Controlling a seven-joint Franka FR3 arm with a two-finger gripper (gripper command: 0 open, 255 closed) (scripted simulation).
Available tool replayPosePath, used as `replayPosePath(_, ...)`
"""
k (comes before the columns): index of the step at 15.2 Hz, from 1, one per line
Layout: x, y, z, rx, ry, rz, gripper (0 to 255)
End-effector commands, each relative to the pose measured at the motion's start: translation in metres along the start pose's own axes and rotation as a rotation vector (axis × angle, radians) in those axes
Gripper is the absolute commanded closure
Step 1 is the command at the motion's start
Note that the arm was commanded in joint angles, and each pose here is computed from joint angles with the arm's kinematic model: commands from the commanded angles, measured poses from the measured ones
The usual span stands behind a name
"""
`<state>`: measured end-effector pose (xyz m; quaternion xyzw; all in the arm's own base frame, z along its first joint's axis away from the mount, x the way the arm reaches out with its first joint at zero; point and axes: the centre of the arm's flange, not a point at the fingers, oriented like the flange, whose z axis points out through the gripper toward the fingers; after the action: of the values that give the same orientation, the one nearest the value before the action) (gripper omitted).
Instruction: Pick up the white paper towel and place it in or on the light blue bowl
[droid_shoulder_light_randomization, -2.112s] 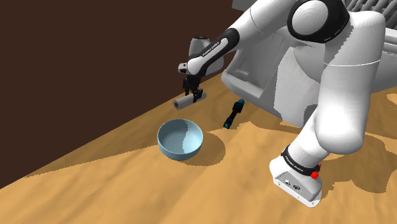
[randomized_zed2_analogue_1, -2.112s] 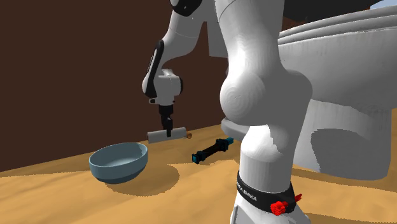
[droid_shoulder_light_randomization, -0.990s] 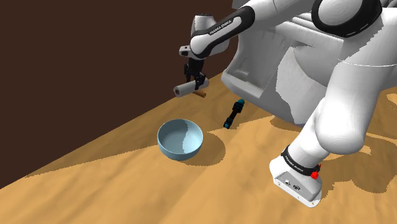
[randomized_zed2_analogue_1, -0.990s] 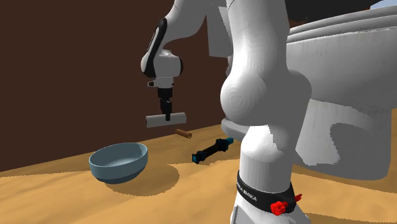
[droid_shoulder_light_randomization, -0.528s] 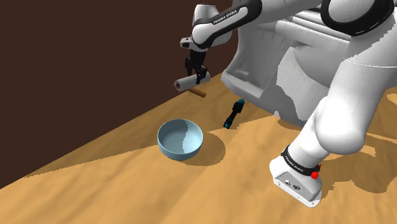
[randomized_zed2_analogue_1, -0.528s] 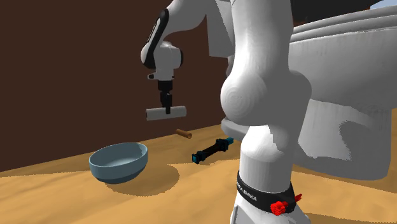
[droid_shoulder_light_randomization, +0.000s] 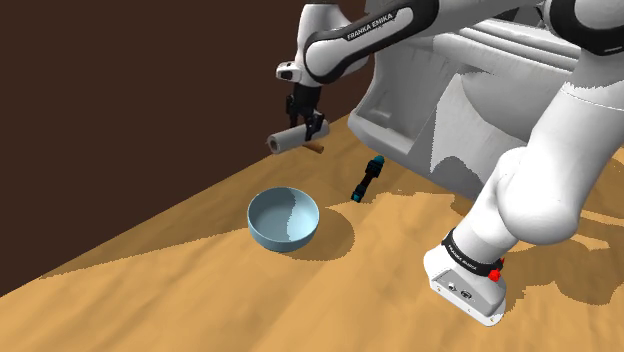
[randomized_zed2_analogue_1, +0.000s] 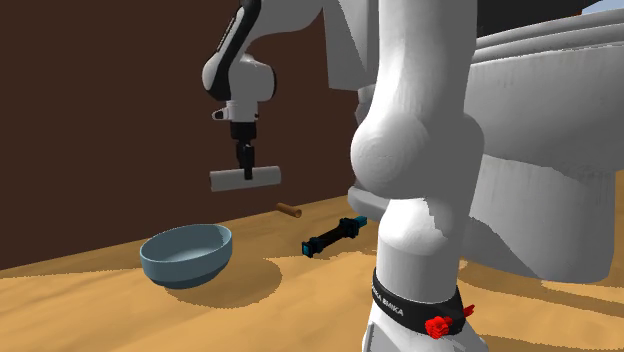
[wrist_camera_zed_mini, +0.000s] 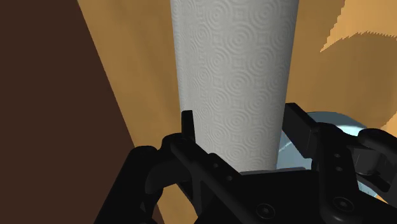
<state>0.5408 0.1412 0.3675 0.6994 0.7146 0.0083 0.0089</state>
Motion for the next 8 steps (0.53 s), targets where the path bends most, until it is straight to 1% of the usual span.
replayPosePath(1, 0.019, -0.016, -0.001, 0.000, 0.000, 0.001, 255)
replayPosePath(8, 0.090, -0.075, -0.008, 0.000, 0.000, 0.001, 255)
